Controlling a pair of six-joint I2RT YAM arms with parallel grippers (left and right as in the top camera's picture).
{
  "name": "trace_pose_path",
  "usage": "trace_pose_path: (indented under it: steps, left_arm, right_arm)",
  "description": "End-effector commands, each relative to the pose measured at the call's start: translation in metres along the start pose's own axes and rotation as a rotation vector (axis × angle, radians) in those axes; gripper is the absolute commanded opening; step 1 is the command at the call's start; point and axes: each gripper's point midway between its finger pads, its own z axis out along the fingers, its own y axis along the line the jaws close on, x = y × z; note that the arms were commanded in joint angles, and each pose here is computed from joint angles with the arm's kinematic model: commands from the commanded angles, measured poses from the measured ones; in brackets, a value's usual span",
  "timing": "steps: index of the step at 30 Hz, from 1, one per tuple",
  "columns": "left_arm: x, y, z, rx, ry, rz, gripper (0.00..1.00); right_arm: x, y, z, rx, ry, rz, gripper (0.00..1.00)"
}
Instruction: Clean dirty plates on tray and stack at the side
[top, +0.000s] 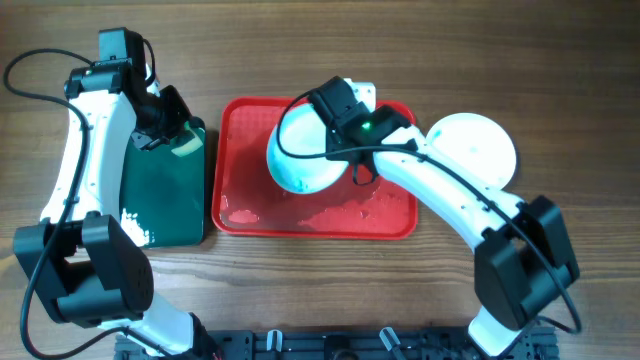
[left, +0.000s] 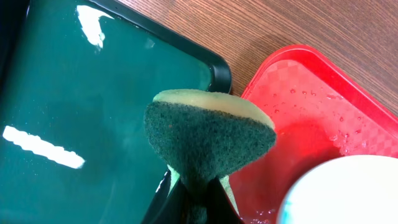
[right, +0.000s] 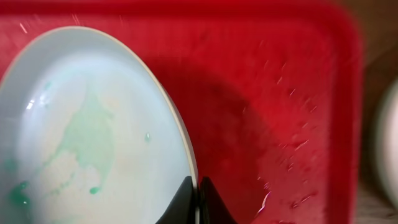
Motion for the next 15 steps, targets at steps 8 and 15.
trace_pose_path:
  steps: [8,15]
  left_arm:
    - [0.001,-0.001,0.000,0.008,0.001,0.012,0.04]
    - [0.001,-0.001,0.000,0.008,0.001,0.012,0.04]
  right_arm:
    - [0.038,0.034,0.032,-0.343,0.269,-0.135,0.64]
    - [0.011,0.006,0.037,-0.433,0.230,-0.187,0.69]
